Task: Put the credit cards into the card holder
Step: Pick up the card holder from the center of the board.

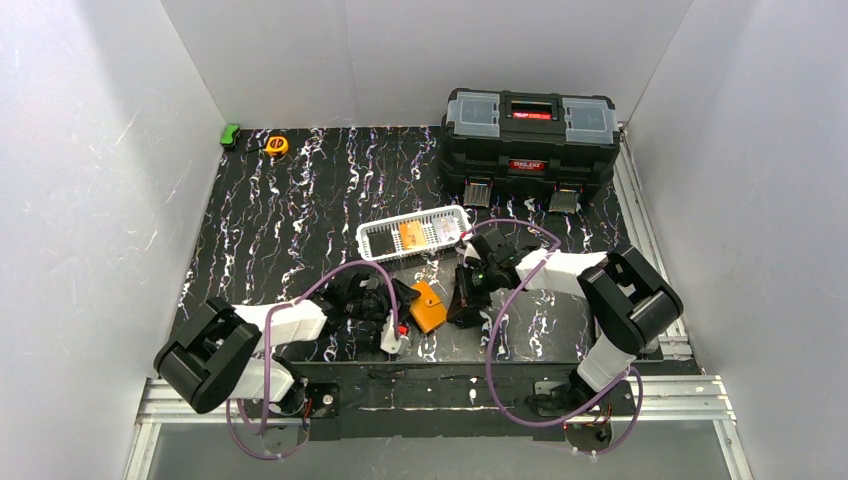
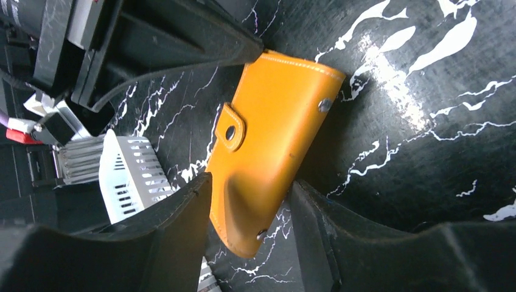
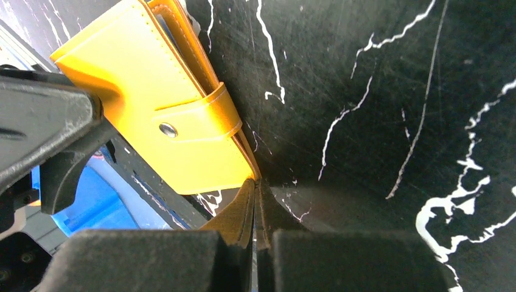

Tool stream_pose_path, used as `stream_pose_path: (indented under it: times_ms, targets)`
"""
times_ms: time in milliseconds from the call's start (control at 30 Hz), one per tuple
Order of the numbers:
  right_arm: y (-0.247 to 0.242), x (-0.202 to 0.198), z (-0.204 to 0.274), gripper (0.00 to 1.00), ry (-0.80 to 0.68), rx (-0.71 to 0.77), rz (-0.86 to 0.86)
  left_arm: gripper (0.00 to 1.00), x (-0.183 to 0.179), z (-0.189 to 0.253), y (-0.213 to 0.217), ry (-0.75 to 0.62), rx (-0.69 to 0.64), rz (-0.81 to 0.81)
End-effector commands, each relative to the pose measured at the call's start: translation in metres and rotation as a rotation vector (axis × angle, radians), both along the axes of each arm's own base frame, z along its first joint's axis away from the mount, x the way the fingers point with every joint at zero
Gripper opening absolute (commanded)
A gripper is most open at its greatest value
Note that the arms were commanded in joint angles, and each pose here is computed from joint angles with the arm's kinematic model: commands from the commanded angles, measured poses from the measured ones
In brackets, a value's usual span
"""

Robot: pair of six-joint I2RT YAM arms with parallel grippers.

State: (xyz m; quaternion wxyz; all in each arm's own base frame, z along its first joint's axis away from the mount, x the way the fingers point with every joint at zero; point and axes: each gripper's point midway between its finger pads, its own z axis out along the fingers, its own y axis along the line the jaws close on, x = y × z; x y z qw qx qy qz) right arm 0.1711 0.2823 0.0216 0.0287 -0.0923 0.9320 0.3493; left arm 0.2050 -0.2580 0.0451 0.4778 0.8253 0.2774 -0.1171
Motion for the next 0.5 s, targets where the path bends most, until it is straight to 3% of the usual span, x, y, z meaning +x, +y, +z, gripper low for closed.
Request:
stream_pose_path:
  times_ms: [0, 133, 333, 467]
  targets:
    - [0.011, 0.010, 0.008, 0.01, -0.028, 0.024, 0.028, 0.47, -0.009, 0.010, -0.015, -0.006, -0.059, -0.066]
    - [0.014, 0.009, 0.009, 0.01, -0.025, 0.033, 0.045, 0.42, -0.002, 0.007, -0.018, -0.017, -0.053, -0.057]
    - [0.013, 0.005, 0.008, 0.02, -0.016, 0.025, 0.079, 0.16, 0.009, 0.016, -0.022, -0.063, -0.069, -0.041]
    - [0.005, 0.019, 0.026, 0.23, -0.116, -0.027, 0.059, 0.06, 0.015, 0.040, -0.025, -0.129, -0.121, -0.029]
